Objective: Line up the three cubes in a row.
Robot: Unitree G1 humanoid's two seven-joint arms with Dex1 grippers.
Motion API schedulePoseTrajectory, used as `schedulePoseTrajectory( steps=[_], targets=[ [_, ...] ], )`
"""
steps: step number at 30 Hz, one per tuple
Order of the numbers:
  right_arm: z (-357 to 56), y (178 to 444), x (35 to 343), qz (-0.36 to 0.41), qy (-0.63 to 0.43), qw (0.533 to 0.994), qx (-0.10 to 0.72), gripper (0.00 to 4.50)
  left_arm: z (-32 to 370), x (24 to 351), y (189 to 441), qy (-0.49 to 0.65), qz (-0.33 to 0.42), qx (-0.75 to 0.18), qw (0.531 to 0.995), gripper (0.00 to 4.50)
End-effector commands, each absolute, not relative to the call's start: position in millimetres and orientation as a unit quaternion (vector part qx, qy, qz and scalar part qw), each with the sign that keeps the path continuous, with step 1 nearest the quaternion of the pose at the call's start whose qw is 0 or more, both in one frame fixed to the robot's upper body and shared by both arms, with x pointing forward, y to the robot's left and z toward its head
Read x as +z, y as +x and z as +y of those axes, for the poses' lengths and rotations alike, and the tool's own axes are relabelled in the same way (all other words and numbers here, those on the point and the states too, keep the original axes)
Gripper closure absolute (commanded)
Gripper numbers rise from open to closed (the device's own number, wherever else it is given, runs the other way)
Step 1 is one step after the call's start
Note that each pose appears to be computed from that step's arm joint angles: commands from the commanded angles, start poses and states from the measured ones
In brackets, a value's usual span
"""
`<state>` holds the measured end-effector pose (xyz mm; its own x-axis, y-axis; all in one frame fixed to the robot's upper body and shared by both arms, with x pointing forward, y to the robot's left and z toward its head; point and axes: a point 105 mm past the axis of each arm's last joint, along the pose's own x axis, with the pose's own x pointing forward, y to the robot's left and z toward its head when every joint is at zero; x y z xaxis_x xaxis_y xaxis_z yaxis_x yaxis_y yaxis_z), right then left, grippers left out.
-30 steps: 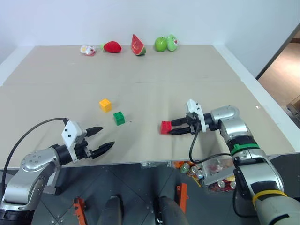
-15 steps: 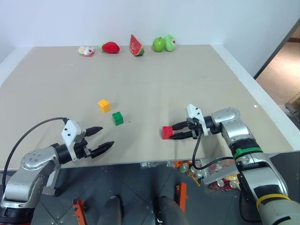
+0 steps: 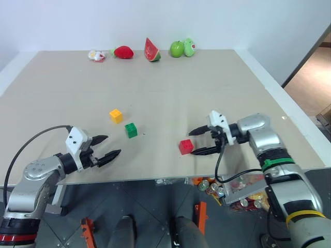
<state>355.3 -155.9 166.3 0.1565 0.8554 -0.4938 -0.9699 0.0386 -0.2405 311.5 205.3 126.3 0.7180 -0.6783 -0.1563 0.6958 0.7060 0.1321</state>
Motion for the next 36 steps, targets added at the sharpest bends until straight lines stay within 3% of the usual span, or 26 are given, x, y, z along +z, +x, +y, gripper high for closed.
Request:
schedulePoseTrajectory(
  steps=[1,5,13,26,35,36],
  targets=[
    [-153.9,335.5,206.6,0.061,-0.269,0.687,0.673,0.32,207.5,134.0,324.3,0.112,0.027,-0.373,0.921,0.38],
    [-146.8,323.3,211.2,0.048,-0.235,0.693,0.68,0.32,198.1,130.6,334.2,0.117,0.02,-0.391,0.913,0.38],
    [-123.2,300.9,181.6,0.059,-0.178,0.709,0.68,0.32,180.8,125.4,351.2,0.123,0.022,-0.428,0.895,0.38],
    [-117.7,291.6,177.4,0.057,-0.138,0.743,0.653,0.32,155.4,122.4,376.9,0.12,0.015,-0.451,0.884,0.38],
    [-120.9,296.2,177.9,0.055,-0.139,0.756,0.638,0.29,153.7,125.4,377.9,0.132,0.008,-0.459,0.878,3.19],
    [-121.3,296.8,177.9,0.055,-0.139,0.757,0.636,0.29,152.6,125.8,377.4,0.135,0.008,-0.463,0.876,3.2]
  ],
)
